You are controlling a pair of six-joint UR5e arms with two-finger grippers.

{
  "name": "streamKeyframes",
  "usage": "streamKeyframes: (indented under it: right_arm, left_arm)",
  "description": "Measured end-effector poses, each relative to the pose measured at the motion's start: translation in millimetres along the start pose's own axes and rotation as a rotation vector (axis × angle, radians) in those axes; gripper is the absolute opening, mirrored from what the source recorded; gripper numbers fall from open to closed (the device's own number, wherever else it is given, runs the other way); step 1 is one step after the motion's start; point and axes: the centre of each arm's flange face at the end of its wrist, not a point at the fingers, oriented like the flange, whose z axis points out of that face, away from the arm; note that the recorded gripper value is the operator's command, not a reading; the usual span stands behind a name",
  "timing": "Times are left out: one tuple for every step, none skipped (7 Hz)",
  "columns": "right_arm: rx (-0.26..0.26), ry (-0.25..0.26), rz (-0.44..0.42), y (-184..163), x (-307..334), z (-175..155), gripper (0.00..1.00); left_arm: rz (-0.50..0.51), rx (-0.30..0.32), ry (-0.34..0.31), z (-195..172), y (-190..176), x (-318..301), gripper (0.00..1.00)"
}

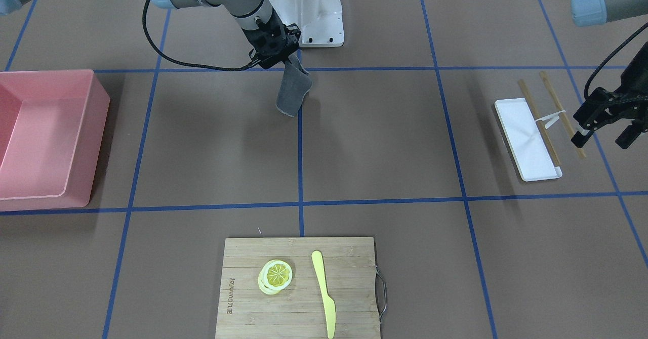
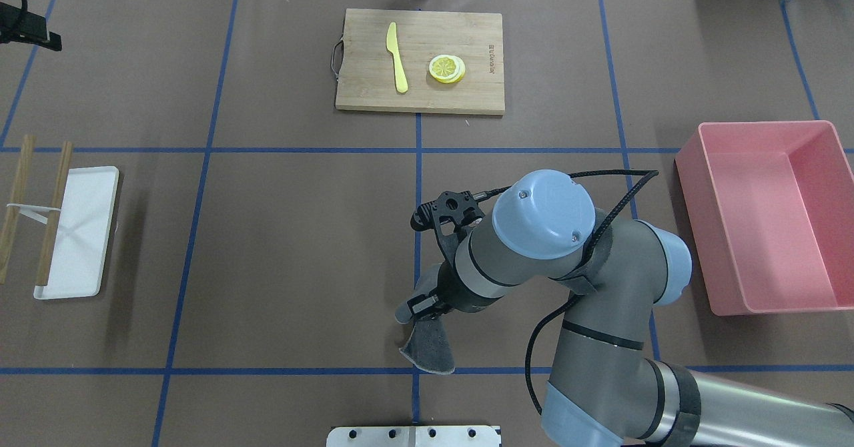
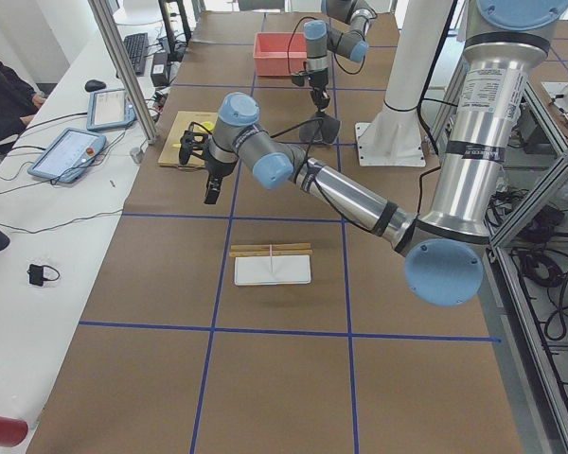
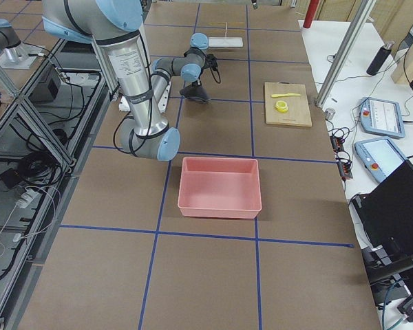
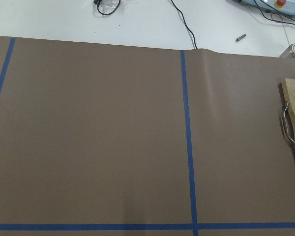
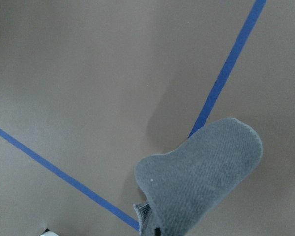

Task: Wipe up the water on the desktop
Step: 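Wipe the cloth across the table away from the robot with the right gripper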

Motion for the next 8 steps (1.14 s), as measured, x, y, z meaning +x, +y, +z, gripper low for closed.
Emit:
streamKeyframes:
  right_arm:
    - [-0.007,0.011,0.024,-10,20,7,0.00]
    - [-0.016,0.037,0.056,-20,45,15,0.00]
    - [-0.022,0.070,0.093,-30,72,21,0.00]
    - [-0.024,0.108,0.134,-42,101,26,0.00]
    - [-0.023,0.141,0.177,-54,130,25,0.00]
    - [-0.020,0.162,0.216,-64,157,18,0.00]
    - [-0.017,0.173,0.256,-72,184,5,0.00]
    - [-0.013,0.184,0.297,-79,211,-7,0.00]
  left_arm:
    - [0.001,0.001,0.000,1,-1,1,0.98]
    - [0.001,0.001,0.000,2,-3,2,0.98]
    - [0.002,0.001,0.001,2,-3,3,0.98]
    - [0.002,0.001,0.001,2,-3,3,0.98]
    - [0.003,0.001,0.002,2,-4,4,0.98]
    - [0.004,0.001,0.003,2,-4,5,0.98]
    - [0.003,0.000,0.002,3,-4,5,0.98]
    - [0.003,0.000,0.002,4,-5,5,0.98]
